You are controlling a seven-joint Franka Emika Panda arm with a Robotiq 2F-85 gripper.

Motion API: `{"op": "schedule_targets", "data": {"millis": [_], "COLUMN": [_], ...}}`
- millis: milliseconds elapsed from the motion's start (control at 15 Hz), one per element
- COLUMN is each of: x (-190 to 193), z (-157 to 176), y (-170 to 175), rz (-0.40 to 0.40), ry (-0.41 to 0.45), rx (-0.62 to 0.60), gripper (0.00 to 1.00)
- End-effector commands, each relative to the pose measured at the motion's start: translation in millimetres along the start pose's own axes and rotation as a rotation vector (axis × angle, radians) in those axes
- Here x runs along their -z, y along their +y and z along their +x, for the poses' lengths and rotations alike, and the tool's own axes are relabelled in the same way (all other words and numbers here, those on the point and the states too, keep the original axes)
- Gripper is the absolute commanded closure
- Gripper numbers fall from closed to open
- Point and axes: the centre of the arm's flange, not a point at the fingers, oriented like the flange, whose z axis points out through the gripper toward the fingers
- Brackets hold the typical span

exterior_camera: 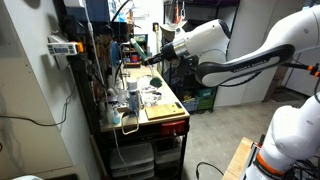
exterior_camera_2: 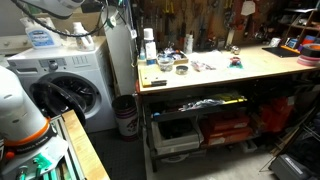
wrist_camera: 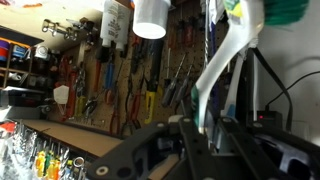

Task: Hang the cleaning brush on the wire

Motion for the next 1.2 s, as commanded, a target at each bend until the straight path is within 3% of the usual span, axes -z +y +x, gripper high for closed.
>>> {"op": "schedule_targets", "data": {"millis": [0,1133], "x": [8.1,-31.6], "z": [-1.0,16.9], "y": [0.8,-8.2], "rz": [0.017,0.097], "ry": [0.031,0.028], "rx": [-0.011,-0.052], "gripper": [0.96,0.96]}}
